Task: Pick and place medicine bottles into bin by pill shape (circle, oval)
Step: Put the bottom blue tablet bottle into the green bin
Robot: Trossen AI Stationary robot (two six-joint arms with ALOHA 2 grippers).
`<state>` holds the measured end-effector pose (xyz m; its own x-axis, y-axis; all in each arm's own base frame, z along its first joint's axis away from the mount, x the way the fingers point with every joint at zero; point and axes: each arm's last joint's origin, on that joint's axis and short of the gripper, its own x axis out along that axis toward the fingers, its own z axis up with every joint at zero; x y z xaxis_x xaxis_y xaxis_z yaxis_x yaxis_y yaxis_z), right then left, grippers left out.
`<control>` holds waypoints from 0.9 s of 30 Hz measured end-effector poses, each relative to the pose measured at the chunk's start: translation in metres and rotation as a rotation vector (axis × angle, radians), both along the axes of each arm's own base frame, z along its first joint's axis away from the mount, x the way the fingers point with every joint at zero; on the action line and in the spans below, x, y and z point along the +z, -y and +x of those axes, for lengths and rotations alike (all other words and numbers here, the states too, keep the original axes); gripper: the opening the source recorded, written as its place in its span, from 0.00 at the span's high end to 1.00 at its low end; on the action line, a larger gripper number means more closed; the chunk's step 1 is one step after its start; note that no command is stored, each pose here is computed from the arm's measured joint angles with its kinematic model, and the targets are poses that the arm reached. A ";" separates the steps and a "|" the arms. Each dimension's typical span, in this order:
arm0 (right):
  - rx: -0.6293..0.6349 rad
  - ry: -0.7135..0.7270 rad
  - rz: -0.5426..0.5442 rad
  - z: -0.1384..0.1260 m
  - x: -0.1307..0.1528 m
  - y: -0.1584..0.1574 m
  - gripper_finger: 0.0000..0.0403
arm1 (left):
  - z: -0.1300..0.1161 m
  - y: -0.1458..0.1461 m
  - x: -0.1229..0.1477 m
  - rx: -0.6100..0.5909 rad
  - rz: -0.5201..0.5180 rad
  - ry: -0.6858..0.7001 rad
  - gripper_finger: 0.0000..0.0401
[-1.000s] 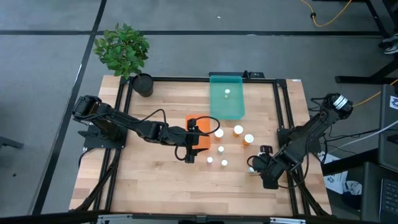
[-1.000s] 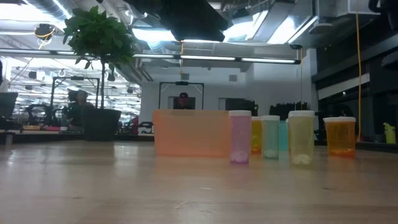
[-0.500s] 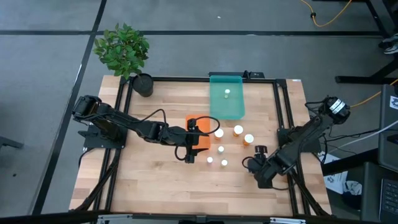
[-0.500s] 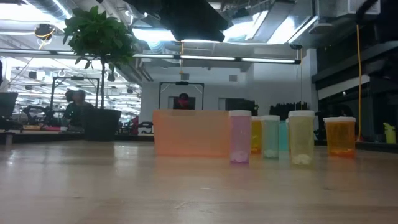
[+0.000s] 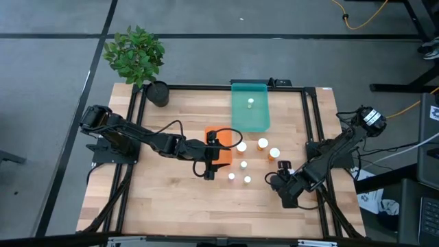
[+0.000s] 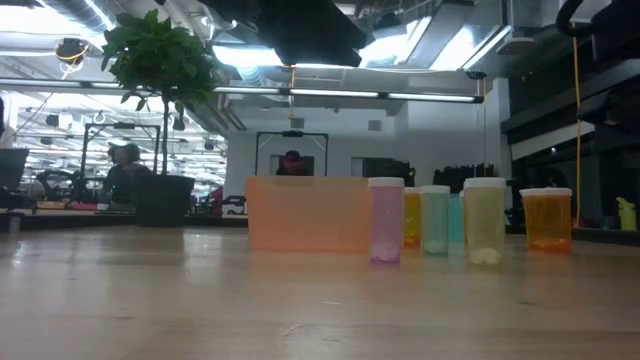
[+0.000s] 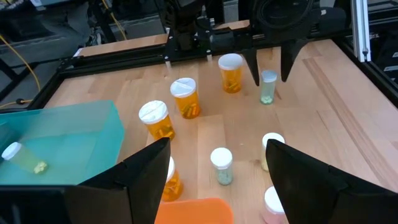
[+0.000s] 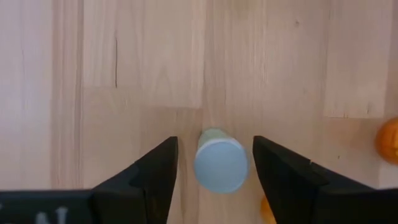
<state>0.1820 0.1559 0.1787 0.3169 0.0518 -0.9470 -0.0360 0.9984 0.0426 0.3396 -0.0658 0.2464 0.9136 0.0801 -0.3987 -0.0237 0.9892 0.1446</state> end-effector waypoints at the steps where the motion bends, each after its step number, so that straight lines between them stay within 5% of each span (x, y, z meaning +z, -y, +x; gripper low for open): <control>1: -0.001 0.000 0.001 0.000 0.000 0.000 0.49 | 0.000 0.000 0.000 0.000 0.000 0.000 0.36; 17: -0.001 0.000 0.001 0.000 0.000 0.000 0.70 | 0.000 0.000 0.000 0.000 0.000 0.000 0.36; 27: -0.017 0.044 -0.057 0.009 0.016 0.003 0.70 | 0.000 0.000 0.000 0.000 0.000 0.000 0.36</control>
